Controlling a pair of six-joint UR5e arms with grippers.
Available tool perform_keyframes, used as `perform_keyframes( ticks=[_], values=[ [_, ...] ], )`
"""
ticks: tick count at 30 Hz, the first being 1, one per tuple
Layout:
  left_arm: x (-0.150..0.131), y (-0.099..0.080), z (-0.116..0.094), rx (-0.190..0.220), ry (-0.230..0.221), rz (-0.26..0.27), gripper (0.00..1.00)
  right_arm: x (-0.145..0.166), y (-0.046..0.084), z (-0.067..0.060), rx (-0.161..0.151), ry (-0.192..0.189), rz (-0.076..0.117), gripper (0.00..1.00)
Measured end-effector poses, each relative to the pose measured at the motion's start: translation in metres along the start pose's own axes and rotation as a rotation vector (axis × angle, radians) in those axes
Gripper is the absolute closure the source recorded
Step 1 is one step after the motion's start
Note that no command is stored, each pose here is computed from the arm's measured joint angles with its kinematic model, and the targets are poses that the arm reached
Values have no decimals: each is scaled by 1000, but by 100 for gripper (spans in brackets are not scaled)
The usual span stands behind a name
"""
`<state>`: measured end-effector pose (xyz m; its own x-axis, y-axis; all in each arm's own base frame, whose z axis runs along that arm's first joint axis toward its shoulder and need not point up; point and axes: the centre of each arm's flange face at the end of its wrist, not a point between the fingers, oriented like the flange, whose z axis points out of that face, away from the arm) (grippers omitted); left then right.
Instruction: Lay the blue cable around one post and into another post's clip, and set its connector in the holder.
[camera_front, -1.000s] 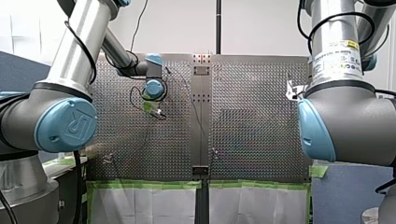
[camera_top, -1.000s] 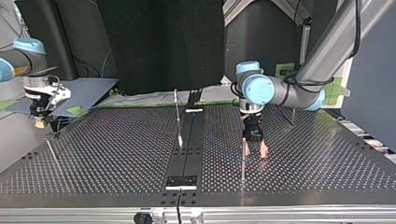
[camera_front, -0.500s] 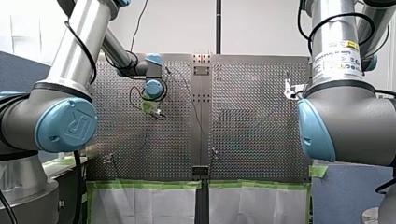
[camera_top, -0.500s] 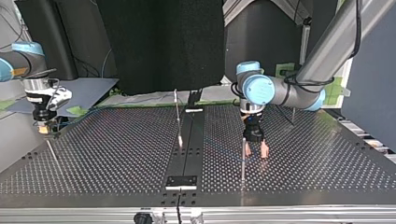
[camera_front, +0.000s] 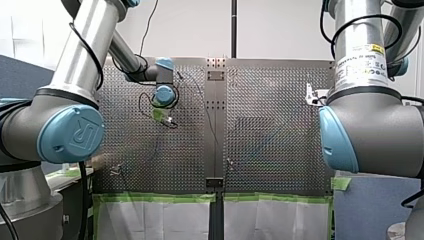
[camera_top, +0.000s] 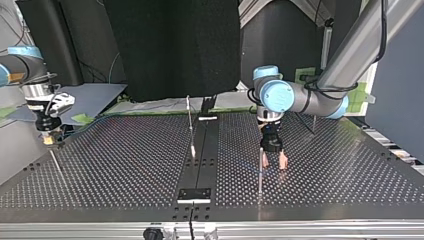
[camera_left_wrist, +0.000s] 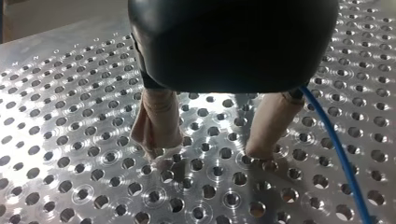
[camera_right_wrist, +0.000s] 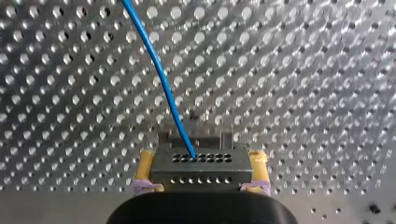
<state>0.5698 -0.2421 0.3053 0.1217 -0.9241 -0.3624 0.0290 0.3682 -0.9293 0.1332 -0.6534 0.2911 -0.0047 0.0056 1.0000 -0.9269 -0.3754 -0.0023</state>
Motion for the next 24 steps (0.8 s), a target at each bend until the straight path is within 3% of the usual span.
perform_keyframes(
  ticks=[10,16,24],
  values=[
    [0,0,0,1,2,0,0,-9,-4,5,75,-16,5,100],
    [0,0,0,1,2,0,0,-9,-2,6,70,-24,-1,100],
    [0,0,0,2,1,0,0,-6,3,6,28,-46,-35,100]
  ],
)
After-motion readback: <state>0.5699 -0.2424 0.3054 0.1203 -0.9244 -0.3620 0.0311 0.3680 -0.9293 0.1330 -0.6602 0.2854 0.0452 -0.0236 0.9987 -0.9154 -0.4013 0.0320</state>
